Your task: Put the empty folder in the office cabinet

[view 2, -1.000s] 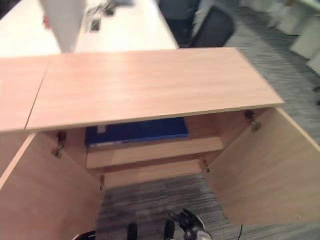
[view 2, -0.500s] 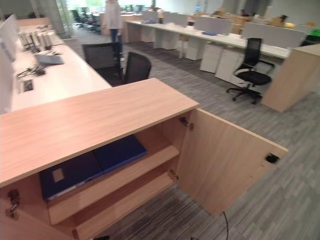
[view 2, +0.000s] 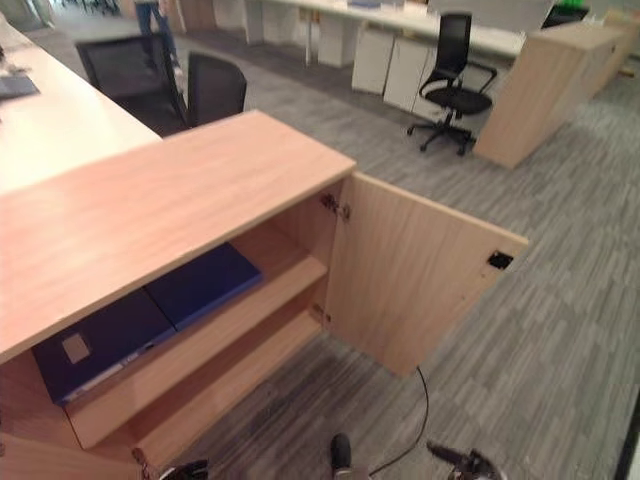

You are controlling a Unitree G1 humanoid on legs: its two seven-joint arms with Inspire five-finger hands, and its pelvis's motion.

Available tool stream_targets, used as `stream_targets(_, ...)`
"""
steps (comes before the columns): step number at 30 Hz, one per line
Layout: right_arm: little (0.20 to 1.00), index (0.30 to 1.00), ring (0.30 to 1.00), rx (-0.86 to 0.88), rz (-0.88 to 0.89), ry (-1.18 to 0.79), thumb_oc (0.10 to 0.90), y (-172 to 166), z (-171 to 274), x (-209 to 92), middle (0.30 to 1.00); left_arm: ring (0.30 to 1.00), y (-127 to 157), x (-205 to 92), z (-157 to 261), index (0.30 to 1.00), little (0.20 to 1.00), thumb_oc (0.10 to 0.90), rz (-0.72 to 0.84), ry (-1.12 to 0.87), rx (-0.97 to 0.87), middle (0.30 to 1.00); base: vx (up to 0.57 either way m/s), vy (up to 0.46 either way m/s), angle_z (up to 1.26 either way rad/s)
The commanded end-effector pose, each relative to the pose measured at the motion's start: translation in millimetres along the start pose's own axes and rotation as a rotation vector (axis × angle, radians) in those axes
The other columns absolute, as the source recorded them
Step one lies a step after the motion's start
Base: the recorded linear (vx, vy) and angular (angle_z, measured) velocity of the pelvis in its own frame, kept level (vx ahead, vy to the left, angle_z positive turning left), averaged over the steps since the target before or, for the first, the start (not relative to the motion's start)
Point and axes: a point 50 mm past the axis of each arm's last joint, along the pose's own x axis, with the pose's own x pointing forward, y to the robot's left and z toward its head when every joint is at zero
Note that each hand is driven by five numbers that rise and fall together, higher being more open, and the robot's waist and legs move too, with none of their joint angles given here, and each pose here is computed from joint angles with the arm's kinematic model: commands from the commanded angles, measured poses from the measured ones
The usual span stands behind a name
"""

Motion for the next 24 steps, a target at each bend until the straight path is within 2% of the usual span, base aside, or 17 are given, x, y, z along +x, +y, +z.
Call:
stream_targets(1,0.900,0.900,0.900,0.004,-0.061,-0.188,0.800,-12.2,53.4,3.7,0.900,0.900,12.9,-3.3,-25.8,0.900,0.900,0.800,0.070,0.090,0.013,0.900,0.28,-0.308,0.09)
stream_targets(2,0.900,0.900,0.900,-0.003,-0.071,-0.207,0.800,-17.0,57.2,3.1,0.900,0.900,19.4,-5.9,-38.3,0.900,0.900,0.800,0.091,0.124,-0.011,0.900,0.23,-0.243,0.31)
stream_targets(6,0.900,0.900,0.900,-0.025,-0.090,-0.230,0.800,-25.9,63.2,1.9,0.900,0.900,20.8,-7.1,-44.1,0.900,0.900,0.800,0.096,0.143,-0.061,0.900,0.16,-0.255,0.47)
stream_targets(7,0.900,0.900,0.900,-0.051,-0.112,-0.306,0.800,-32.6,84.4,-1.0,0.900,0.900,15.9,-6.2,-41.2,0.900,0.900,0.800,0.083,0.145,-0.086,0.900,0.08,-0.282,0.33)
stream_targets(12,0.900,0.900,0.900,-0.094,-0.138,-0.409,0.800,-38.4,115.6,-6.7,0.900,0.900,0.9,-3.3,-25.2,0.900,0.900,0.800,0.031,0.082,-0.106,0.900,0.10,-0.250,0.10)
stream_targets(15,0.900,0.900,0.900,-0.106,-0.159,-0.454,0.800,-43.5,131.1,-10.0,0.900,0.900,-6.8,-2.0,-12.4,0.900,0.900,0.800,0.002,0.033,-0.079,0.900,0.04,-0.178,0.19)
stream_targets(19,0.900,0.900,0.900,-0.128,-0.214,-0.607,0.800,-56.4,182.8,-25.7,0.900,0.900,-16.4,-1.2,22.3,0.900,0.900,0.800,-0.041,-0.110,0.061,0.900,-0.03,-0.145,0.35)
stream_targets(24,0.900,0.900,0.900,-0.214,-0.180,-0.746,0.800,-43.9,228.0,-43.6,0.900,0.900,-5.5,-1.2,11.3,0.900,0.900,0.800,-0.008,-0.073,0.039,0.900,-0.04,-0.064,0.12)
